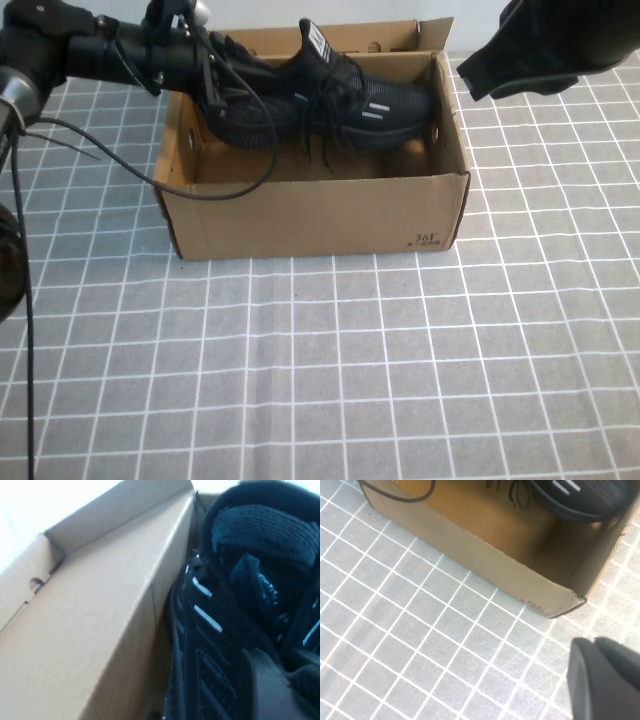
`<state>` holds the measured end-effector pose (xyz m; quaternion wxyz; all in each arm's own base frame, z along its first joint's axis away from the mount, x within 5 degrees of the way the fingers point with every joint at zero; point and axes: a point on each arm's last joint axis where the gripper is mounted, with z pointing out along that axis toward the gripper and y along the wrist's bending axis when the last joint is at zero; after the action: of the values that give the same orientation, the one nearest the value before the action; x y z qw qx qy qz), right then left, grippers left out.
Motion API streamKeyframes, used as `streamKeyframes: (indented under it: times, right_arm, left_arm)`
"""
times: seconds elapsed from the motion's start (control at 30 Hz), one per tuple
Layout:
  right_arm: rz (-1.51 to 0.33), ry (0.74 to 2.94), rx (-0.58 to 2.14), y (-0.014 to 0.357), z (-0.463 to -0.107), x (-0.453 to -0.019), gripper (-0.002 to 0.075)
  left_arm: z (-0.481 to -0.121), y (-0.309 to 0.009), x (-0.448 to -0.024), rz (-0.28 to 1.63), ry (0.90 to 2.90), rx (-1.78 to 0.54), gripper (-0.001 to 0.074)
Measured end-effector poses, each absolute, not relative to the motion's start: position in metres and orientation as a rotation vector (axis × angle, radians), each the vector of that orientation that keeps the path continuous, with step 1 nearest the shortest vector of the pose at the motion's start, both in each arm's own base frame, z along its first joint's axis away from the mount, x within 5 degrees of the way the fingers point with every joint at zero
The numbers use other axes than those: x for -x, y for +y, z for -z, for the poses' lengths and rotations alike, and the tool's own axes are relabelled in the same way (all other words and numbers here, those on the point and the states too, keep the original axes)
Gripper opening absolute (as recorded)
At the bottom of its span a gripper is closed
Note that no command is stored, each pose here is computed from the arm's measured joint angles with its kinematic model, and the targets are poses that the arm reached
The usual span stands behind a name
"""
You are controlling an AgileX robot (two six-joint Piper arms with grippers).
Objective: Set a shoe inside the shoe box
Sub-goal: Place the shoe in the shoe box
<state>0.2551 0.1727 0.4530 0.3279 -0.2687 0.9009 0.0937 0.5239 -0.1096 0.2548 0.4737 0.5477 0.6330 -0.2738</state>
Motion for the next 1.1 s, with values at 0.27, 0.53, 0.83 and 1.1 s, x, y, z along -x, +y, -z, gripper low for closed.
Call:
streamKeyframes:
  times: [0.27,0.53,0.83,1.1]
  right_arm:
    - [-0.249,2.364,0.686,0.173,-0.453,-0.255,-0.0016]
    - [-0.258,2.366,0.684,0.173,-0.453,-0.255,-0.0016]
    - [-0.269,2.368,0.685,0.174,-0.453,-0.254,-0.0016]
    - [-0.299,2.372,0.688,0.175,-0.453,-0.253,-0.0016]
  left_arm:
    - [-0.242,-0.110,-0.527,0.664,1.533,-1.363,0.0071]
    - [-0.229,-0.110,-0.532,0.663,1.531,-1.356,0.0071]
    - [-0.227,-0.110,-0.533,0.628,1.504,-1.376,0.0069]
    - [-0.227,-0.113,-0.535,0.604,1.501,-1.371,0.0069]
